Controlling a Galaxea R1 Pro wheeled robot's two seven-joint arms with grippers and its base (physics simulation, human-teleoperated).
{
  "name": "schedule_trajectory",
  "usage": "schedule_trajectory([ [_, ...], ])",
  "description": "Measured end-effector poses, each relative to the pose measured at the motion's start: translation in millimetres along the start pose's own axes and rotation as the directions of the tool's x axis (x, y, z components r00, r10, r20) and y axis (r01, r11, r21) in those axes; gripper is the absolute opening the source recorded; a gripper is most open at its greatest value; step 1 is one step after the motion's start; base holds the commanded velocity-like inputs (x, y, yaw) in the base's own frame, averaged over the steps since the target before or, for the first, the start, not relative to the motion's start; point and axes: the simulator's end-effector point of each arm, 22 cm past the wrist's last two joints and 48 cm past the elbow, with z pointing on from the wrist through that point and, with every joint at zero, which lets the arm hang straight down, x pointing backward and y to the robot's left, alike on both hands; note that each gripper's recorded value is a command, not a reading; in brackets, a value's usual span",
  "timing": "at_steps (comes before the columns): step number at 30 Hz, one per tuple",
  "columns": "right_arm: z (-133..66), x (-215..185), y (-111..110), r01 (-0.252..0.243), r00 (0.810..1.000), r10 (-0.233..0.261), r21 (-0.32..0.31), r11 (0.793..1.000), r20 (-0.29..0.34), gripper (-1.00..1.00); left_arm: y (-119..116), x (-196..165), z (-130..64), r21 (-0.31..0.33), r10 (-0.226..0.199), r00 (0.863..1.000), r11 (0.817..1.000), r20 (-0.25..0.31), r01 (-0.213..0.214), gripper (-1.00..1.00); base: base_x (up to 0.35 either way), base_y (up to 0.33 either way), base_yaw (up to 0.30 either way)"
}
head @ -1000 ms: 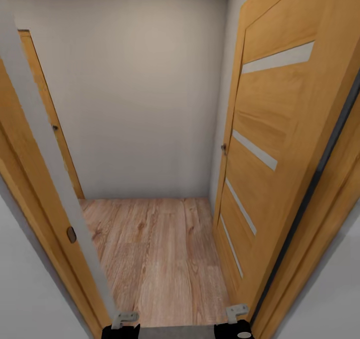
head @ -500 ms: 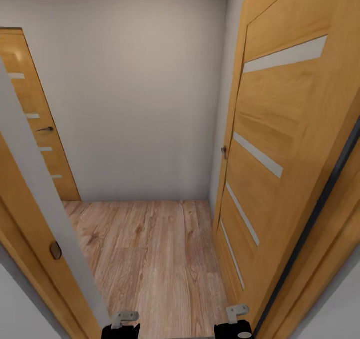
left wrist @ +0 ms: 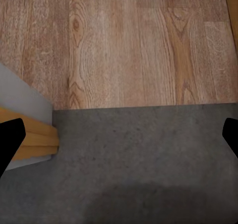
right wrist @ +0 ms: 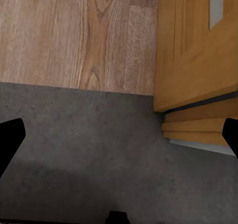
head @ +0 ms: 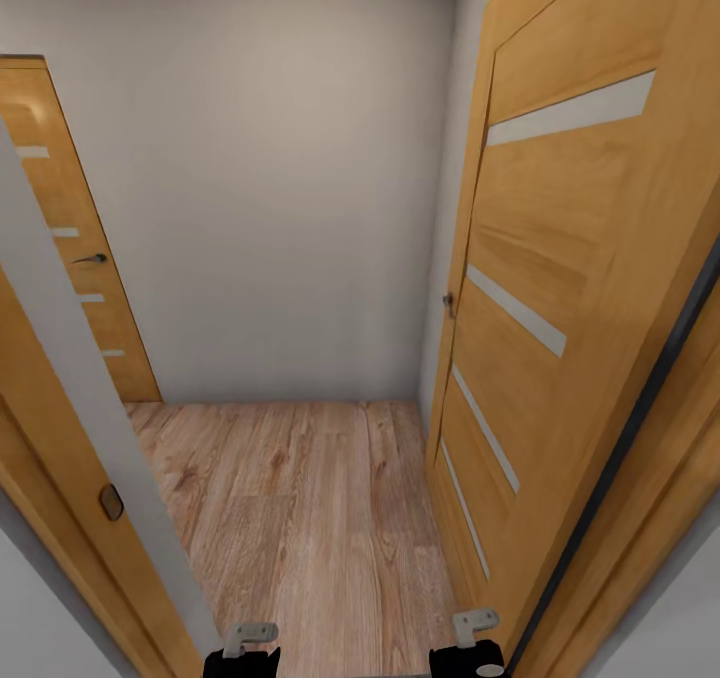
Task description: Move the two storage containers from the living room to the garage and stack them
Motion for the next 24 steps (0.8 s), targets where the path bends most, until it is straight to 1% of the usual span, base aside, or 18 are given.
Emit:
schedule_trajectory([
  [24, -0.1, 0.1, 0.0, -0.022, 1.000, 0.022, 0.007, 1.000, -0.004, 1.00, 0.1, 3.0, 0.1, 0.000, -0.007, 1.000, 1.000, -0.013, 0.007, 1.00, 0.000, 0.000, 0.007],
])
